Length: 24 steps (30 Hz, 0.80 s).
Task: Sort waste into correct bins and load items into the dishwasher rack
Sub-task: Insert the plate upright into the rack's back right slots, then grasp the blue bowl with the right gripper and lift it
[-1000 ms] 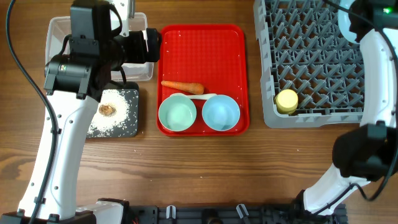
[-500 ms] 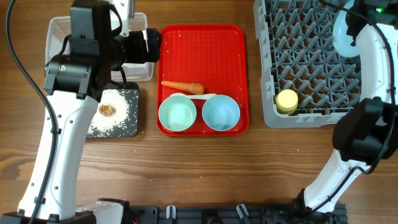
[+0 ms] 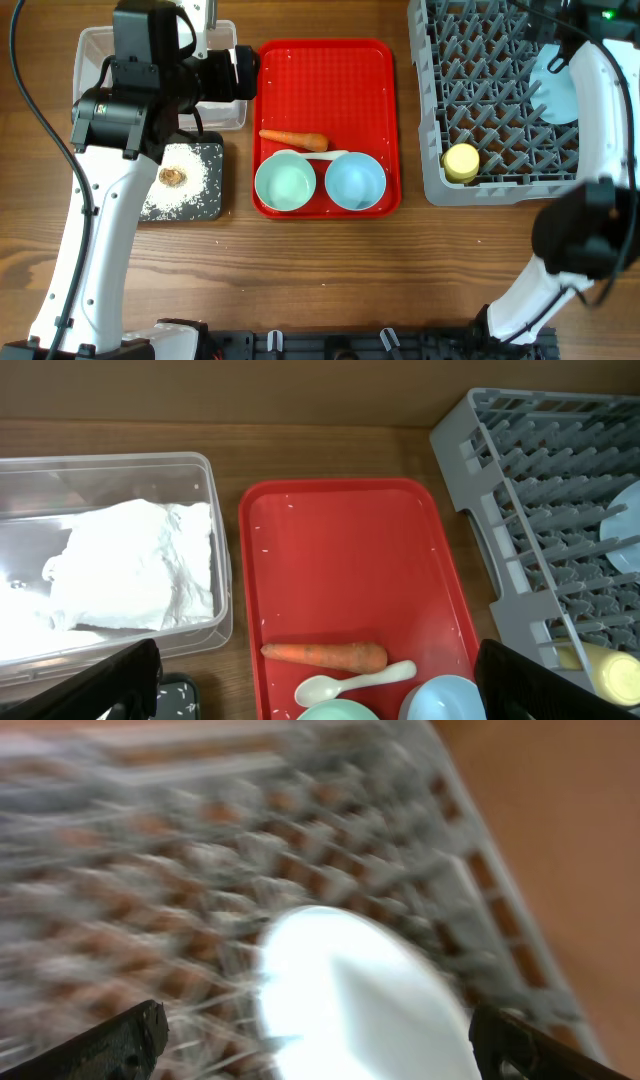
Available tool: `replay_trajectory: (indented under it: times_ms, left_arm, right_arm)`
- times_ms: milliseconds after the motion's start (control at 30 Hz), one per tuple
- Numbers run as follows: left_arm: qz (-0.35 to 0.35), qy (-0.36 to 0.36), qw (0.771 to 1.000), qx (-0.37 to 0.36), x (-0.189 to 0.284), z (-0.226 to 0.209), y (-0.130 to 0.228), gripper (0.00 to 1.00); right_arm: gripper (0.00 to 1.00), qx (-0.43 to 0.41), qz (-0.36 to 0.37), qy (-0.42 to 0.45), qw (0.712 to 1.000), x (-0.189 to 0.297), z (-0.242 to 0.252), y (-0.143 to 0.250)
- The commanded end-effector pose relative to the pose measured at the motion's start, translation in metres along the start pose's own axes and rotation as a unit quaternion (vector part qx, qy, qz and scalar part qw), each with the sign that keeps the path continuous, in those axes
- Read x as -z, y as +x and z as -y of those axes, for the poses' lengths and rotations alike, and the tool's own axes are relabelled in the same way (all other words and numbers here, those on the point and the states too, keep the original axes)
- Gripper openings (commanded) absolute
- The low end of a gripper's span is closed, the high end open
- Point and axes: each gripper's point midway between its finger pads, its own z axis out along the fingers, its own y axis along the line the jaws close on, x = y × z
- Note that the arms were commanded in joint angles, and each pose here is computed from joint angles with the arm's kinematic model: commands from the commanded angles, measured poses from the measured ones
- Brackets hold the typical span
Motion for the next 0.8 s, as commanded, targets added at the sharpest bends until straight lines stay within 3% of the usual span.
replay_trajectory:
  times_ms: [0, 67, 100, 233, 333, 500, 667, 767]
  left_arm:
    - [-0.001, -0.005, 1.0, 0.005, -0.002, -0.003, 0.0, 1.0]
    - [-0.001, -0.005, 1.0, 0.005, -0.002, -0.003, 0.0, 1.0]
    - [-0.001, -0.005, 1.0, 0.005, -0.002, -0.003, 0.0, 1.0]
    - [-0.001, -0.005, 1.0, 0.005, -0.002, -0.003, 0.0, 1.0]
    - [-0.001, -0.005, 1.0, 0.005, -0.002, -0.003, 0.0, 1.0]
    - [-0.001, -0.005, 1.0, 0.005, -0.002, -0.003, 0.0, 1.0]
    - [-0.001, -0.005, 1.0, 0.005, -0.002, -0.003, 0.0, 1.0]
    - [-0.001, -0.005, 1.0, 0.005, -0.002, -0.003, 0.0, 1.0]
  right_arm:
    - [1.0, -0.009, 0.085, -0.288, 0.954, 0.123, -0.088, -0.038]
    - [1.0, 0.008, 0.059, -0.43, 0.901, 0.166, -0.139, -0.022]
    - [1.0, 0.019, 0.017, -0.449, 0.893, 0.167, -0.161, 0.0]
    - [1.0, 0.074, -0.134, -0.423, 0.893, 0.139, -0.212, 0.092]
    - [0.99, 0.125, -0.228, -0.429, 0.865, 0.126, -0.247, 0.169]
    - [0.99, 0.186, -0.315, -0.428, 0.827, 0.113, -0.269, 0.26]
    - [0.96, 0.191, -0.348, -0.373, 0.839, 0.093, -0.26, 0.3]
    - [0.77, 0.19, -0.35, -0.369, 0.839, 0.085, -0.259, 0.317]
